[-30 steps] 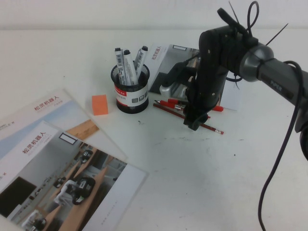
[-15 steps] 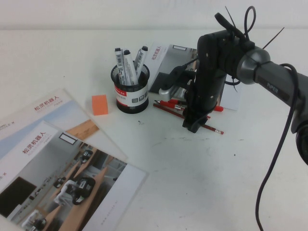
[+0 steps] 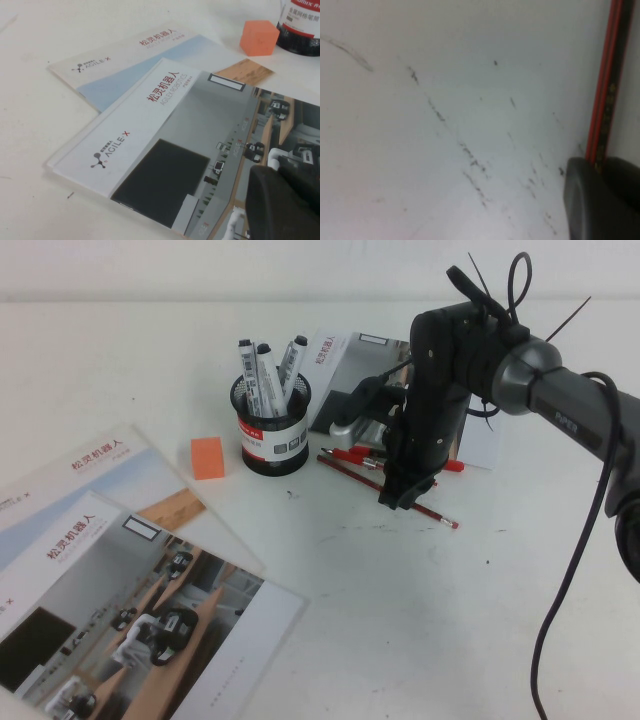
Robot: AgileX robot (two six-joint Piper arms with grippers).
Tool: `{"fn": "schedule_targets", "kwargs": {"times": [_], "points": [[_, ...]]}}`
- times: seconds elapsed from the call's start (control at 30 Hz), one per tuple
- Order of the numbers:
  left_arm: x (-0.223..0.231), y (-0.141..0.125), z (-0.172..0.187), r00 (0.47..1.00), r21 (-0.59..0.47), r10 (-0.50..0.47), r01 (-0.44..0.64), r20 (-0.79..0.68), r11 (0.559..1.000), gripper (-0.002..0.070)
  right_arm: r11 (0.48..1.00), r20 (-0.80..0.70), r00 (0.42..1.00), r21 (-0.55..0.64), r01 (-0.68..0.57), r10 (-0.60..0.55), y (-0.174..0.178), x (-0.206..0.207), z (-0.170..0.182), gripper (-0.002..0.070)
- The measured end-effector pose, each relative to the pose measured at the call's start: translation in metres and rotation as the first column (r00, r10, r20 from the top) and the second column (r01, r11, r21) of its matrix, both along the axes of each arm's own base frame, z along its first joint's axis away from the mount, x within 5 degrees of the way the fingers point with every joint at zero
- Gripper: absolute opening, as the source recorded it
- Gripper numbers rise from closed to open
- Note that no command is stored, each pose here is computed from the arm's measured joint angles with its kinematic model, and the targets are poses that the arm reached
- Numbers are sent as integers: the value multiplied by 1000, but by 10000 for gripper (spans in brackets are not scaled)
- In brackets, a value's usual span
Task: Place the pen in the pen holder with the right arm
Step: Pick up the pen on the table, then place the pen onto the pen holder
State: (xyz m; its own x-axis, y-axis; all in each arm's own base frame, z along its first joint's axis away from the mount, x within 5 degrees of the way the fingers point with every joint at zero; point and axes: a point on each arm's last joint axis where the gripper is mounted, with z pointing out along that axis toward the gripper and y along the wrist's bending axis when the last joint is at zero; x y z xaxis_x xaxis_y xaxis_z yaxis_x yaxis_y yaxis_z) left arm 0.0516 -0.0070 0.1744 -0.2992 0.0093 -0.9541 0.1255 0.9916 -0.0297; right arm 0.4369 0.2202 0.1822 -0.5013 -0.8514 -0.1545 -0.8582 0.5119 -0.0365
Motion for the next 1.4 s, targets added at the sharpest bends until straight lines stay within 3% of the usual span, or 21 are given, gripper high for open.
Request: {"fn": "schedule_targets", "kwargs": {"times": [0.33, 0.9, 1.07, 1.17, 1.3, 1.4], "points": [[0, 0, 0, 1000, 0, 0, 0, 0, 1000, -1, 999, 25, 999, 19, 44, -44, -1, -2, 16, 17], [0, 0, 0, 1000, 0, 0, 0, 0, 1000, -1, 952, -22, 964, 152, 264, -264, -7, -32, 48, 16], [0, 0, 0, 1000, 0, 0, 0, 0, 1000, -1, 903, 49, 929, 259, 343, -367, -19, -54, 51, 16], [0, 0, 0, 1000, 0, 0, 0, 0, 1000, -1, 833, 127, 886, 420, 359, -446, -22, -64, 52, 16], [0, 0, 0, 1000, 0, 0, 0, 0, 1000, -1, 695, 230, 776, 635, 337, -587, -29, -75, 50, 15], [0, 0, 0, 1000, 0, 0, 0, 0, 1000, -1, 657, 331, 684, 698, 286, -650, -35, -85, 41, 15]]}}
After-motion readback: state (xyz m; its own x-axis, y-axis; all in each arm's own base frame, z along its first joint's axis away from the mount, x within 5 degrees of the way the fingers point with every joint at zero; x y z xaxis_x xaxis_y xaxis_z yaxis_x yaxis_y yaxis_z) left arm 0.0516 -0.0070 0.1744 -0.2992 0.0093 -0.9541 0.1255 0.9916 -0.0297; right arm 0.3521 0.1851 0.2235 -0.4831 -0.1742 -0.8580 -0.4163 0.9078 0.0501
